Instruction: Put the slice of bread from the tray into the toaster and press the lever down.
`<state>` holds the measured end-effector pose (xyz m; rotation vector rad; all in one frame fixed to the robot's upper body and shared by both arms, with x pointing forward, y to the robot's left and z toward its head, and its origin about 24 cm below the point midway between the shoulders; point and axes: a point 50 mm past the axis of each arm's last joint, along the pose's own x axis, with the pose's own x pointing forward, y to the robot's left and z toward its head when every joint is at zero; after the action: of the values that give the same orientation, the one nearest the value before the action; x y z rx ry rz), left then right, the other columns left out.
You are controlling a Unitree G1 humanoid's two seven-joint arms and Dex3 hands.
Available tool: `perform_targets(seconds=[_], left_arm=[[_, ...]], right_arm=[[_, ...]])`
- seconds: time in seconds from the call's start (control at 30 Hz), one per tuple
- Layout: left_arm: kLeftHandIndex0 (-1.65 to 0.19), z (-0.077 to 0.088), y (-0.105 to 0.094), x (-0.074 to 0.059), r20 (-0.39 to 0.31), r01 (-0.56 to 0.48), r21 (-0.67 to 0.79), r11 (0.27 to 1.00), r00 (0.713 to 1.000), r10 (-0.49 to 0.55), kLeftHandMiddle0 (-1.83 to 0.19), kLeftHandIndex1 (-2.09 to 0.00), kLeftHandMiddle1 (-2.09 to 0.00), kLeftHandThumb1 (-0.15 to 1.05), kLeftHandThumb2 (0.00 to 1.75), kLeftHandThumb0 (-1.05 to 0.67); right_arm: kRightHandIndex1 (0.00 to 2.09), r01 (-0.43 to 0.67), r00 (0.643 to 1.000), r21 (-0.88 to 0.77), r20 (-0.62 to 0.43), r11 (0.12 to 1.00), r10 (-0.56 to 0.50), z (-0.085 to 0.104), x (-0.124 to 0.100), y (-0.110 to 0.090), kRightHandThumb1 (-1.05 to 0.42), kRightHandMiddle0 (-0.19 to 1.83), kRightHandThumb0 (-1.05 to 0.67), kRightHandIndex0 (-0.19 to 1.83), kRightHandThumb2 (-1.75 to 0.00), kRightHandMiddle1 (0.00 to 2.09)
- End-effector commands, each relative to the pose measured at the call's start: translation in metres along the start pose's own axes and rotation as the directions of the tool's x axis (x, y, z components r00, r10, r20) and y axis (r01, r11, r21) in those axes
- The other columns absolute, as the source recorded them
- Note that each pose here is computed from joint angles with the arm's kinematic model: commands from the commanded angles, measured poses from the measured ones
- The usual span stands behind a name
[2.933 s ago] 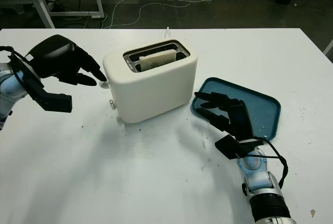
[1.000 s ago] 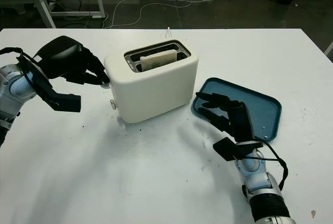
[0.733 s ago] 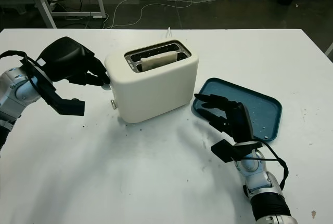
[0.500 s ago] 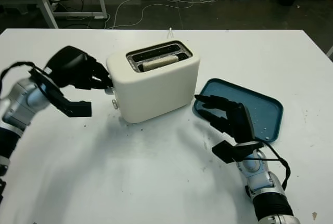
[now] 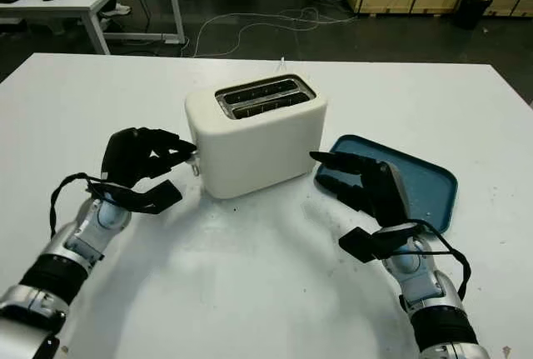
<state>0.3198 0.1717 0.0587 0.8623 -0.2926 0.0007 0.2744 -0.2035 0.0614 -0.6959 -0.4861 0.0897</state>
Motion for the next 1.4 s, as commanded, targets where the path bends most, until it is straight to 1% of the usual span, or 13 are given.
perform_targets(seconds=[0.0, 0.27, 0.33, 0.37, 0.47, 0.57, 0.67, 0.83, 0.97, 1.13, 1.23, 1.3, 1.37], left_arm=[[-1.16, 0.009, -0.076, -0.041, -0.058, 0.322, -0.047, 0.946, 0.944, -0.324, -0.91, -0.01, -1.18, 0.92, 0.12, -0.27], [-1.17, 0.021, -0.064, -0.042, -0.039, 0.300, -0.060, 0.952, 0.952, -0.302, -0.86, -0.02, -1.21, 0.92, 0.15, -0.29], [-1.17, 0.025, -0.060, -0.041, -0.031, 0.292, -0.061, 0.954, 0.955, -0.295, -0.88, -0.02, -1.19, 0.92, 0.13, -0.28], [-1.17, 0.026, -0.058, -0.041, -0.026, 0.286, -0.063, 0.956, 0.957, -0.288, -0.90, -0.02, -1.21, 0.92, 0.12, -0.28], [-1.19, 0.031, -0.055, -0.040, -0.017, 0.276, -0.088, 0.957, 0.960, -0.278, -0.90, -0.03, -1.36, 0.92, 0.07, -0.29], [-1.23, 0.033, -0.056, -0.039, -0.012, 0.282, -0.105, 0.954, 0.958, -0.285, -0.90, -0.05, -1.41, 0.88, 0.02, -0.29], [-1.27, 0.034, -0.063, -0.040, -0.021, 0.292, -0.111, 0.950, 0.955, -0.296, -0.95, -0.08, -1.35, 0.85, 0.00, -0.27], [-1.28, 0.032, -0.072, -0.041, -0.041, 0.324, -0.100, 0.941, 0.943, -0.329, -0.99, -0.09, -1.36, 0.82, 0.00, -0.28], [-1.29, 0.031, -0.073, -0.039, -0.069, 0.328, -0.091, 0.940, 0.940, -0.335, -0.95, -0.10, -1.38, 0.81, 0.00, -0.29], [-1.27, 0.034, -0.062, -0.032, -0.057, 0.306, -0.095, 0.947, 0.948, -0.312, -0.94, -0.11, -1.41, 0.82, 0.00, -0.27], [-1.27, 0.035, -0.055, -0.027, -0.038, 0.269, -0.104, 0.957, 0.961, -0.274, -0.93, -0.12, -1.45, 0.82, 0.00, -0.28], [-1.27, 0.037, -0.047, -0.022, -0.019, 0.240, -0.116, 0.964, 0.970, -0.243, -0.88, -0.15, -1.50, 0.85, 0.01, -0.31], [-1.24, 0.038, -0.041, -0.019, 0.005, 0.213, -0.119, 0.970, 0.977, -0.214, -0.86, -0.16, -1.46, 0.86, 0.01, -0.31]], right_arm=[[0.57, 0.006, 1.000, 0.003, 0.018, 1.000, -0.006, 0.004, 0.004, 0.000, -0.88, 0.96, -0.32, 0.88, 0.00, 0.00], [0.59, 0.014, 1.000, 0.016, 0.009, 1.000, -0.014, 0.003, 0.002, 0.001, -0.89, 0.97, -0.31, 0.87, 0.00, 0.01], [0.60, 0.013, 1.000, 0.018, 0.007, 1.000, -0.013, 0.002, 0.001, 0.001, -0.89, 0.97, -0.31, 0.87, 0.00, 0.00], [0.60, 0.011, 1.000, 0.020, 0.006, 1.000, -0.011, 0.002, 0.001, 0.001, -0.89, 0.97, -0.31, 0.87, 0.00, 0.00], [0.61, 0.007, 1.000, 0.008, 0.010, 1.000, -0.007, 0.002, 0.001, 0.000, -0.89, 0.96, -0.30, 0.87, 0.00, 0.00], [0.61, -0.001, 1.000, -0.027, 0.013, 1.000, 0.001, 0.002, 0.002, 0.000, -0.89, 0.97, -0.32, 0.86, 0.00, 0.00], [0.62, -0.009, 1.000, -0.035, 0.007, 0.999, 0.009, 0.001, 0.001, 0.002, -0.88, 0.97, -0.30, 0.86, 0.00, 0.00], [0.61, -0.016, 1.000, -0.041, 0.005, 0.999, 0.017, 0.001, 0.001, 0.004, -0.88, 0.97, -0.30, 0.85, -0.01, 0.00], [0.60, -0.017, 1.000, -0.046, 0.005, 0.999, 0.017, 0.000, 0.001, 0.004, -0.89, 0.97, -0.30, 0.85, -0.01, 0.00], [0.60, -0.025, 1.000, -0.039, -0.003, 0.999, 0.024, 0.000, 0.000, 0.006, -0.89, 0.96, -0.30, 0.85, 0.00, 0.00], [0.60, -0.022, 1.000, -0.042, -0.001, 0.999, 0.022, -0.001, 0.000, 0.006, -0.89, 0.96, -0.30, 0.85, 0.00, 0.00], [0.60, -0.025, 1.000, -0.056, -0.002, 0.998, 0.025, 0.000, 0.000, 0.006, -0.89, 0.96, -0.31, 0.85, 0.00, 0.00], [0.60, -0.023, 1.000, -0.063, 0.000, 0.998, 0.023, 0.000, 0.000, 0.006, -0.89, 0.96, -0.30, 0.84, 0.00, 0.00]])
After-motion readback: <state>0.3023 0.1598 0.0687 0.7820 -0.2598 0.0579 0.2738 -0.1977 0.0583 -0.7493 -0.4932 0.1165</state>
